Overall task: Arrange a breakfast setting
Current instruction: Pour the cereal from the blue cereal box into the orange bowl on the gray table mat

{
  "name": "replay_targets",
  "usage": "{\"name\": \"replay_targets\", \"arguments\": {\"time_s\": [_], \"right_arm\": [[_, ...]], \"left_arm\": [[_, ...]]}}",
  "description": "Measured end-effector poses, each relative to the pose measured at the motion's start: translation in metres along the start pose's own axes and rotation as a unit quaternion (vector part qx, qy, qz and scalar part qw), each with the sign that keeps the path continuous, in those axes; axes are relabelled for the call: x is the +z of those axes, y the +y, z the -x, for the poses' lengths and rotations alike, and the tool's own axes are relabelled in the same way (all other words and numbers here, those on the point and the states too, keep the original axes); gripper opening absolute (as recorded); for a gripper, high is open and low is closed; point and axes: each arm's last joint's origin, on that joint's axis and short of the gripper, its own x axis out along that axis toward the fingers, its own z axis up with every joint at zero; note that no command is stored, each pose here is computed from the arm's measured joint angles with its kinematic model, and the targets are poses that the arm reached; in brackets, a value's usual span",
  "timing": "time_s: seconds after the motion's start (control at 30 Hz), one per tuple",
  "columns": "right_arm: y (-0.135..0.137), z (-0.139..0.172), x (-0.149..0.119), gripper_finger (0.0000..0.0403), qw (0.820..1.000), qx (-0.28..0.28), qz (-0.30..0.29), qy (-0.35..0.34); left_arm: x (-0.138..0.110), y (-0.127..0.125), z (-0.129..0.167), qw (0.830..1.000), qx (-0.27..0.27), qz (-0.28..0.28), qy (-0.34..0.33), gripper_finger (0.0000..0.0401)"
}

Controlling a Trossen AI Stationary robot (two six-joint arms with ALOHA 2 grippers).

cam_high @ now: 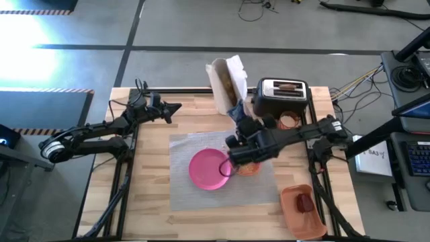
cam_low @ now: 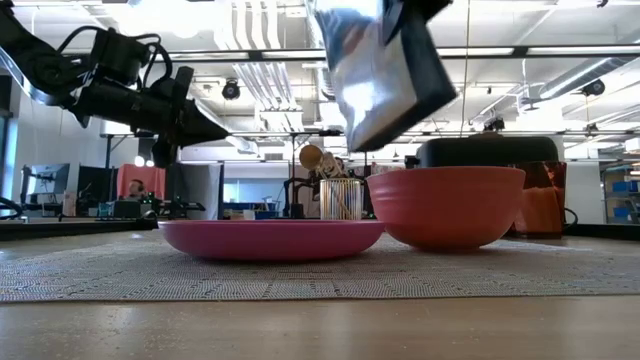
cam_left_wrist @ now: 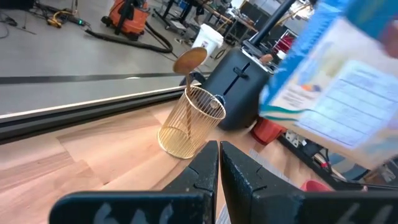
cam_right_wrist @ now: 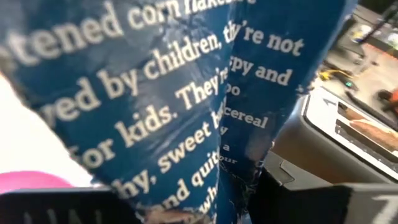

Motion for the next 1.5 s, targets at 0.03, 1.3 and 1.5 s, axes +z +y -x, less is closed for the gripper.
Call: {"name": "replay_targets", "arguments": {"time_s": [0.03, 1.3, 1.5], "right_arm": [[0.002, -0.007, -0.001, 0.0105, 1.000, -0.004, 0.001, 0.000], [0.043, -0.095, 0.016, 0.0105, 0.987, 0.122, 0.087, -0.065], [0.045, -0.095, 0.015, 0.0105, 0.982, 0.151, 0.102, -0.052]], "left_arm": [[0.000, 0.000, 0.000, 1.000, -0.001, 0.000, -0.001, 0.0000], [0.019, -0.037, 0.016, 0.916, -0.393, -0.025, 0.081, 0.0000], [0.010, -0.032, 0.009, 0.904, -0.406, -0.012, 0.129, 0.0000]]}}
